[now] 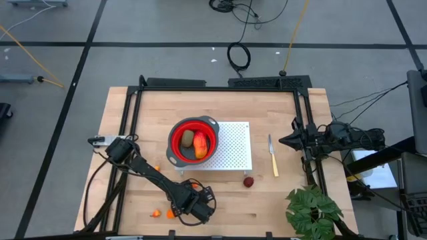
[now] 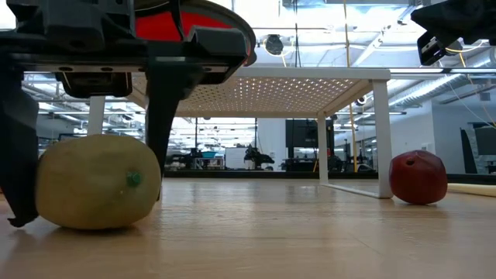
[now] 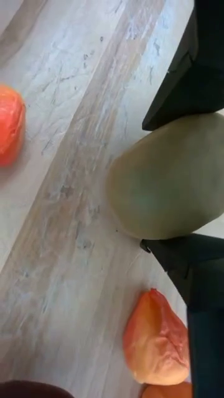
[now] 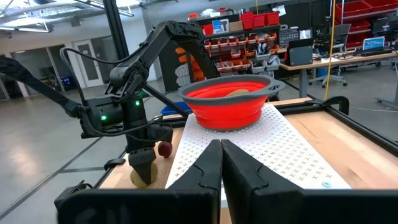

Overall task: Pick & Place Fruit
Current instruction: Put the brown kiwi into the red strainer bowl on the shelf

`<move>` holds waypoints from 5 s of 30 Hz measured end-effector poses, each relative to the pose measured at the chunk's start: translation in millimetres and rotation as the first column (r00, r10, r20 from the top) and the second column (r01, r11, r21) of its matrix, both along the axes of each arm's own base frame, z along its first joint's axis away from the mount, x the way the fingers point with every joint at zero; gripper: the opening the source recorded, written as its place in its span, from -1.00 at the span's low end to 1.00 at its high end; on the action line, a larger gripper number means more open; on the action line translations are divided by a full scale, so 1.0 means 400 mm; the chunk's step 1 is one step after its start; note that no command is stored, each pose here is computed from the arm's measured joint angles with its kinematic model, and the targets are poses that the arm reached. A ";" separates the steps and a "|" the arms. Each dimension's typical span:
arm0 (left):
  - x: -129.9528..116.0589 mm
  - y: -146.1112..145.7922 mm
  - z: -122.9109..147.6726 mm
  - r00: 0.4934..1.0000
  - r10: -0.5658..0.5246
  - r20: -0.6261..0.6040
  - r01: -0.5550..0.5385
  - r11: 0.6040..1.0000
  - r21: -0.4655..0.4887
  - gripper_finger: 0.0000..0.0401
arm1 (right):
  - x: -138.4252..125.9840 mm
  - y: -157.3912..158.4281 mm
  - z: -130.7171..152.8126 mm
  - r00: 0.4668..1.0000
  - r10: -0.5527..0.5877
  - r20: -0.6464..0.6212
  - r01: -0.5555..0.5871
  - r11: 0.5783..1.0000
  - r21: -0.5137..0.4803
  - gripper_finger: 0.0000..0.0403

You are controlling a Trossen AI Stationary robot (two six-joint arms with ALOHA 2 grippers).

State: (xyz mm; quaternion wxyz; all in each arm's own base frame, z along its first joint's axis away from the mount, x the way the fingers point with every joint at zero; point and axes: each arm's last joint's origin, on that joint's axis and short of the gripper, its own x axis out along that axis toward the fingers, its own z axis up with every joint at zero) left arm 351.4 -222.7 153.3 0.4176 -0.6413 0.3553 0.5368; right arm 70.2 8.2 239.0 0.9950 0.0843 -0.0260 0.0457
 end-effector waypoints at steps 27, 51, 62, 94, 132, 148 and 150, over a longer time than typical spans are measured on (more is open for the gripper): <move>0.013 -0.090 0.305 0.741 -0.477 0.474 0.244 0.848 0.471 0.21 | 0.000 0.000 0.000 1.000 0.000 0.000 0.000 1.000 0.000 -1.00; 0.086 -0.113 0.532 0.402 -0.910 0.106 -0.152 0.048 0.987 0.21 | 0.000 0.000 0.002 1.000 0.000 0.007 0.000 1.000 0.001 -1.00; 0.069 -0.115 0.595 0.384 -0.880 -0.280 -0.309 -0.408 0.859 0.21 | 0.000 0.000 0.002 1.000 0.000 0.007 0.000 1.000 0.001 -1.00; 0.043 -0.038 0.670 0.324 -0.913 0.246 -0.654 -0.029 0.756 0.21 | 0.000 0.000 0.002 1.000 0.000 0.006 0.000 1.000 0.001 -1.00; 0.009 0.043 0.677 0.877 -0.386 0.286 -0.243 0.156 0.957 0.21 | 0.000 0.000 0.002 1.000 -0.001 0.006 0.001 1.000 0.001 -1.00; -0.067 0.144 0.800 0.929 -0.368 -0.030 0.024 -0.022 0.999 0.21 | 0.000 0.000 0.002 1.000 0.000 0.007 0.000 1.000 0.001 -1.00; -0.070 0.147 0.804 0.929 -0.367 -0.053 0.044 -0.034 0.998 0.21 | 0.000 0.000 0.002 1.000 -0.001 0.007 0.001 1.000 0.001 -1.00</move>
